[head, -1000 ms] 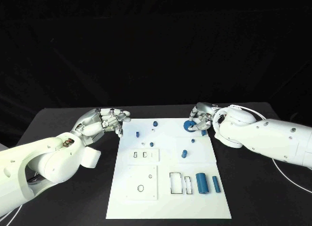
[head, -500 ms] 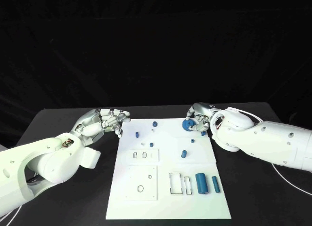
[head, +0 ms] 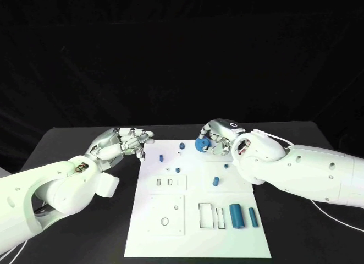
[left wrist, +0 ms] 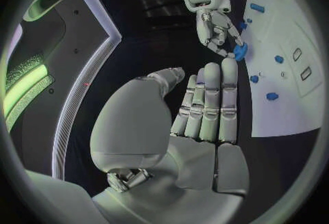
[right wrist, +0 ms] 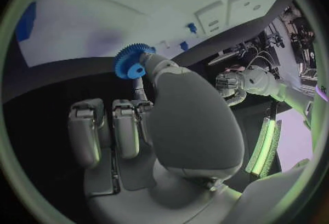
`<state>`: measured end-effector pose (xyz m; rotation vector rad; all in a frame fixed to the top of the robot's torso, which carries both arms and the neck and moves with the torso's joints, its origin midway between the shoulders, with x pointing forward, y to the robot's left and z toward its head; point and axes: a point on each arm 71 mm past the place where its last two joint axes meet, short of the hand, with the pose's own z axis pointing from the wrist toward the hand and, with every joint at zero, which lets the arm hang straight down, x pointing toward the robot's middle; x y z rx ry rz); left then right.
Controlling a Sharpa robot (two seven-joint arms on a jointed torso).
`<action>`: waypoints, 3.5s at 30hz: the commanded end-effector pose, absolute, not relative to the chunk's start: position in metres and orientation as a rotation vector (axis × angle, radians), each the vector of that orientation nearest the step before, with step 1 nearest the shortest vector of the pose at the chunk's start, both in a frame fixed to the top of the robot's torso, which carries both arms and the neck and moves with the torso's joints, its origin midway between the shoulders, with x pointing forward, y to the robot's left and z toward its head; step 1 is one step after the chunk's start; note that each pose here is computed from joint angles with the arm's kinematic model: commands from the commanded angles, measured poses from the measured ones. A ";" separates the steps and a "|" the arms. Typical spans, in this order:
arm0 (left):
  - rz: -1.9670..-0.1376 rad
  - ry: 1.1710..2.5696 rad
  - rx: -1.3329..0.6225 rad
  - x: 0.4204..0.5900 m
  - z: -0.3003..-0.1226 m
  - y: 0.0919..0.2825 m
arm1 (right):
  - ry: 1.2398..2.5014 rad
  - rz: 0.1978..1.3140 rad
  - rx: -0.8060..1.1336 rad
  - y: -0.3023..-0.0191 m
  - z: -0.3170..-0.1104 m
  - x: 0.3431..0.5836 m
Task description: Assemble the parts on the task board
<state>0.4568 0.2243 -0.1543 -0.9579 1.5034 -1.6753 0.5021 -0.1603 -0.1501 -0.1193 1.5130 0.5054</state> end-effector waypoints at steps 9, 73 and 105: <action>-1.708 1.515 -0.947 0.456 -0.153 0.219 | 1.471 0.569 -0.210 -0.115 -0.154 0.496; -1.710 1.549 -0.941 0.458 -0.155 0.216 | 1.586 0.519 -0.196 -0.091 -0.198 0.518; -1.693 1.544 -0.947 0.460 -0.156 0.222 | 1.587 0.529 -0.090 -0.126 -0.199 0.514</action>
